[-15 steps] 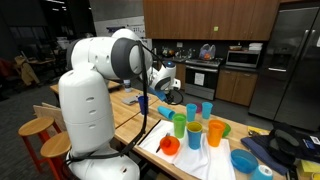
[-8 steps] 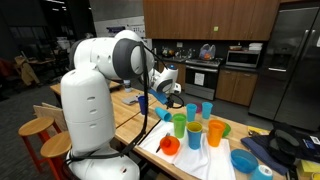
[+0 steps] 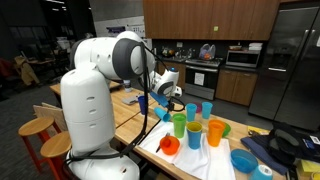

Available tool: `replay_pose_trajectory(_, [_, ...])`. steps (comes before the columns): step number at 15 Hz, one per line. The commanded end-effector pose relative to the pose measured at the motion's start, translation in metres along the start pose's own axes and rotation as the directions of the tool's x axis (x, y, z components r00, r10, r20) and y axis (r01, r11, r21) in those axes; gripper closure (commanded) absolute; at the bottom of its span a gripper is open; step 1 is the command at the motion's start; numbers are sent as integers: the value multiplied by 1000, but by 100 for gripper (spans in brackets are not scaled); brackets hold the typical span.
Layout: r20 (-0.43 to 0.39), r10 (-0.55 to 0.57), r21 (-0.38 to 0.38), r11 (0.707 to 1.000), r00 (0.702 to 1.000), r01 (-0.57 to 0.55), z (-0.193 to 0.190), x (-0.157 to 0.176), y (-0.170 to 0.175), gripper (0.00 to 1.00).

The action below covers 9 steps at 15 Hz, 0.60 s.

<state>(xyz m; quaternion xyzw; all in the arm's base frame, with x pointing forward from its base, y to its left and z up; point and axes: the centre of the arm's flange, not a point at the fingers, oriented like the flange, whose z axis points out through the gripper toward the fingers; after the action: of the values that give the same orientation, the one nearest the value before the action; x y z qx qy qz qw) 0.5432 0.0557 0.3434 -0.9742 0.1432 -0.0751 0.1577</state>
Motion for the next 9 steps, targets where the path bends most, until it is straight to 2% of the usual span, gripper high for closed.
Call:
replay_pose_trajectory(1, [1, 19, 6, 1000, 1000, -19, 11, -23, -9, 0])
replay_pose_trajectory(9, [15, 90, -27, 996, 996, -90, 25, -46, 9, 0])
